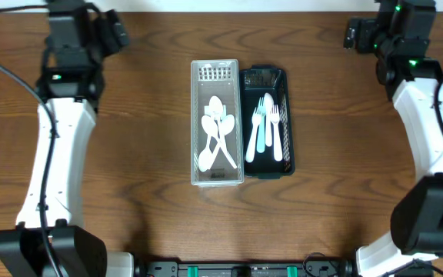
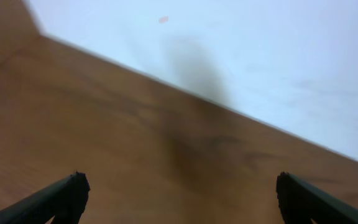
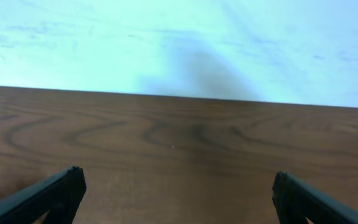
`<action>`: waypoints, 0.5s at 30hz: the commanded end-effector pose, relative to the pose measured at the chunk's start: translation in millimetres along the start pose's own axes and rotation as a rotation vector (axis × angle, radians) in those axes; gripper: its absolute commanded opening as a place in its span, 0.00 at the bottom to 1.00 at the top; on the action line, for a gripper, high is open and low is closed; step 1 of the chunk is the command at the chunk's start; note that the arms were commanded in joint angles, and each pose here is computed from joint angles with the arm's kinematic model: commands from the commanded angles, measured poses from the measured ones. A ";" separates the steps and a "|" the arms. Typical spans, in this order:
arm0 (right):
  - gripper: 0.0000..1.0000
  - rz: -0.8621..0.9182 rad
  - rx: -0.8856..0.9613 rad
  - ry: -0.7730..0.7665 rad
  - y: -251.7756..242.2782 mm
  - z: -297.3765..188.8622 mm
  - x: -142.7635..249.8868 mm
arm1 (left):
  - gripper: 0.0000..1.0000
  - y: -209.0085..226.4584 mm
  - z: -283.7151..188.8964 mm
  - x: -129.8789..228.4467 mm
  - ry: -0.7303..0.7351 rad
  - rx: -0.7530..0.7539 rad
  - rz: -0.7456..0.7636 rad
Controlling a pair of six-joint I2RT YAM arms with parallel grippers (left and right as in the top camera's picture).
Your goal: Pack container
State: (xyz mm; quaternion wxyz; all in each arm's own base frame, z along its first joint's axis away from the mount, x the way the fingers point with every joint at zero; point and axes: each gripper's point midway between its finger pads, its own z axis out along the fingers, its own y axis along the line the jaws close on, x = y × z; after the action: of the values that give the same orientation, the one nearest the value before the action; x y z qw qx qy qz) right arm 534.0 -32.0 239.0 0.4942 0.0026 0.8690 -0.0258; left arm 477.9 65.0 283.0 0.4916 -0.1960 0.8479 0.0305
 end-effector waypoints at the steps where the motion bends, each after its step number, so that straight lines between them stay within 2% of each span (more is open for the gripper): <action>1: 0.99 -0.003 0.002 0.020 -4.5 -7.5 2.6 | 0.98 12.3 -0.1 1.7 0.005 -0.026 0.076; 6: 0.99 0.012 0.038 -0.014 -24.7 -32.2 -6.1 | 0.98 16.9 -15.0 8.6 -0.003 -0.024 0.083; 9: 0.99 0.024 0.064 -0.053 -37.4 -53.6 -10.2 | 0.98 23.0 -28.7 25.0 0.006 -0.024 0.086; 15: 0.99 0.056 0.084 -0.046 -43.0 -78.5 30.6 | 0.98 40.3 -74.0 61.3 -0.077 -0.003 0.070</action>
State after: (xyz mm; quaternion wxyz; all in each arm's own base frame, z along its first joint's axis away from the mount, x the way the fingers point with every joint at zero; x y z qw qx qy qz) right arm 467.6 -72.3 273.2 0.5255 0.0407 0.8482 -0.0525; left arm 402.1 67.9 261.3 0.5019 -0.1704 0.8463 0.0537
